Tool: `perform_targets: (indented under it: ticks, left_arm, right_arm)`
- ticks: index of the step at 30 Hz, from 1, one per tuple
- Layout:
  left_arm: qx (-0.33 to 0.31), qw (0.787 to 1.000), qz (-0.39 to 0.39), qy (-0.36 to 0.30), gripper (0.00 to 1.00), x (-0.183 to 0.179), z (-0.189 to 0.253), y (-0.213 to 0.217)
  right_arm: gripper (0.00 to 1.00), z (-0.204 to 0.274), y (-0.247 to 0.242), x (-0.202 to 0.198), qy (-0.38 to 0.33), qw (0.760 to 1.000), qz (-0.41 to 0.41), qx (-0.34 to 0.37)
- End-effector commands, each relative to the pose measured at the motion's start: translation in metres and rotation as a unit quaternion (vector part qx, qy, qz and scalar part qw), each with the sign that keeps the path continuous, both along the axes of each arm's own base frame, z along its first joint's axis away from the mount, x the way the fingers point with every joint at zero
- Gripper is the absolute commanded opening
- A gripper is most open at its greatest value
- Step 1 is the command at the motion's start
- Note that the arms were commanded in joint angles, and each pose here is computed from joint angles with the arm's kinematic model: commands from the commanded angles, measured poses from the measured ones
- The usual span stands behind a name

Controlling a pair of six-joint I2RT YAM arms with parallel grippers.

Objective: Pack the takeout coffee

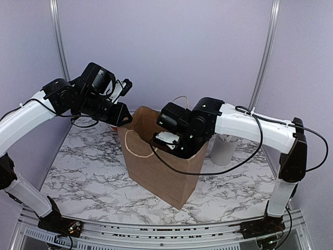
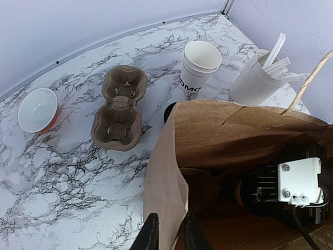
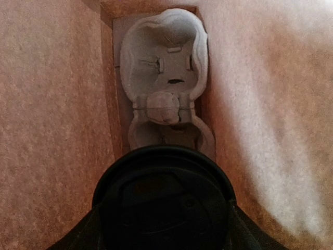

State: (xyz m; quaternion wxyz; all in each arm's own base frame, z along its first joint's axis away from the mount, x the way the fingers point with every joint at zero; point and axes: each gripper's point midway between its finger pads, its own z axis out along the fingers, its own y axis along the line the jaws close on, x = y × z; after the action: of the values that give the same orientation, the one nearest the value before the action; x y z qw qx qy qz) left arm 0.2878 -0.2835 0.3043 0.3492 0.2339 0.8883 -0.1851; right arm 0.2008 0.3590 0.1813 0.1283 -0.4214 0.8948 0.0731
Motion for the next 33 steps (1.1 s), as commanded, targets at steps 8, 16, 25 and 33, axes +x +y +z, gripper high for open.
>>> perform_targets:
  ticks: [8,16,25,33]
  left_arm:
    - [0.003,1.0,0.002,-0.002,0.17,0.001,0.005,0.004]
    - [0.003,1.0,0.003,-0.001,0.18,0.0,0.004,0.004]
    - [0.002,1.0,0.002,0.0,0.18,-0.001,0.003,0.004]
    - [0.002,1.0,0.001,0.002,0.18,0.0,0.002,0.003]
  right_arm:
    - [0.5,-0.023,-0.007,-0.003,0.009,1.0,-0.007,-0.017]
    - [0.5,-0.037,-0.009,-0.005,0.017,0.999,-0.008,-0.029]
    - [0.5,-0.055,-0.008,-0.006,0.025,0.999,-0.015,-0.03]
    - [0.5,-0.068,-0.01,-0.008,0.033,0.999,-0.018,-0.037]
